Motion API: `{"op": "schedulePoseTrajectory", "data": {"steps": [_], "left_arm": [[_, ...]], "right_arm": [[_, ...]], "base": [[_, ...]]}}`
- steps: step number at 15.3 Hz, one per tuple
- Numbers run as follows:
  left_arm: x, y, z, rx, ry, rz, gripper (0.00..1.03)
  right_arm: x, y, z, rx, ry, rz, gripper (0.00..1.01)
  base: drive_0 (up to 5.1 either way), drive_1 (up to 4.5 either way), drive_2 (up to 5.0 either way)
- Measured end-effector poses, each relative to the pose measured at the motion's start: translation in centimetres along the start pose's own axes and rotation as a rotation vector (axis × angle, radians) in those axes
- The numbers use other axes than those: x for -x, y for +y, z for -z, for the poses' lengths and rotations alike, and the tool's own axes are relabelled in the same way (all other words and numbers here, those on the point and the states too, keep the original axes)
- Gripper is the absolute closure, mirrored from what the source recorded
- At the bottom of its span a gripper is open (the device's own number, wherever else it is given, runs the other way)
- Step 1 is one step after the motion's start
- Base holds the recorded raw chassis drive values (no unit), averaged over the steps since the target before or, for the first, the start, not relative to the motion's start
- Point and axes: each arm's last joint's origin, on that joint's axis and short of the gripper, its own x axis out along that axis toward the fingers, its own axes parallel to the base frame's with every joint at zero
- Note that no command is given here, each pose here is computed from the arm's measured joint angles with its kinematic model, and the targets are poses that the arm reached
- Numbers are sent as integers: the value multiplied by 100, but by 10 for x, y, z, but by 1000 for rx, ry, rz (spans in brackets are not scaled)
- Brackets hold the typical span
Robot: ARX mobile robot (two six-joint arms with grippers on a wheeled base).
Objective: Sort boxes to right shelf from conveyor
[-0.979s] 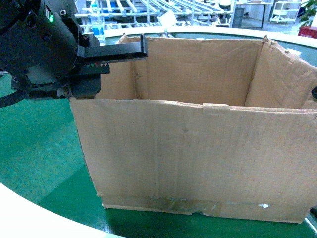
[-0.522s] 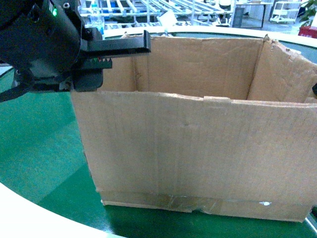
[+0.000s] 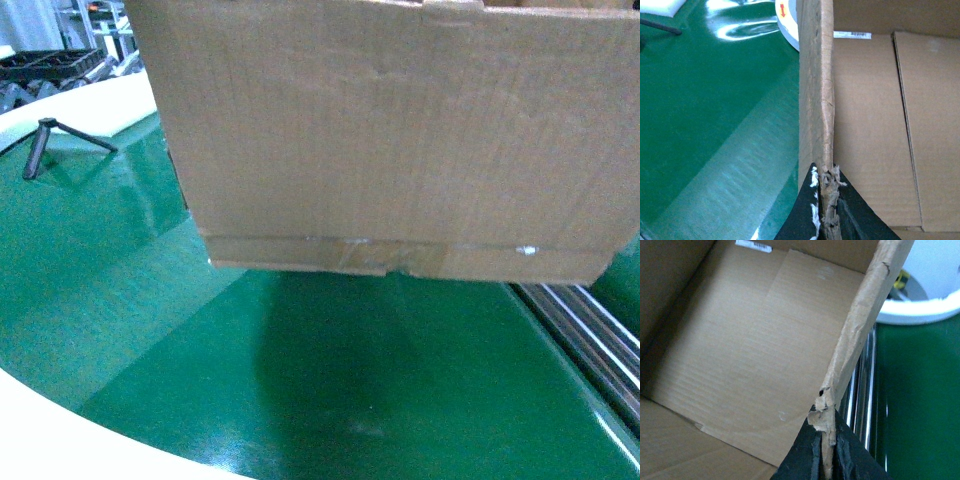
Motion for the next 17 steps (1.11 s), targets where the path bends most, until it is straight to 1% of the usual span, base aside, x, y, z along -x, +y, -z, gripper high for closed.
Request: {"op": "schedulePoseTrajectory", "data": {"steps": [1,6,15,17], "left_arm": [[1,0,-1,-3,-7,-4,101],[3,0,-3,-11,-9,-2,101],[3,0,-3,-10,-10,-2,101],[3,1,-3,-10,-10,-3,101]], "right_arm": [[1,-2,-3,9,-31,-5,99],[1,-1,-3,7,-27,-10,99],[1,-1,-3,6,-26,-12,99],[1,-1,-3,7,-27,-13,99]], "base": [[0,0,0],[0,0,0],[0,0,0],[-155,-155,-155]]}}
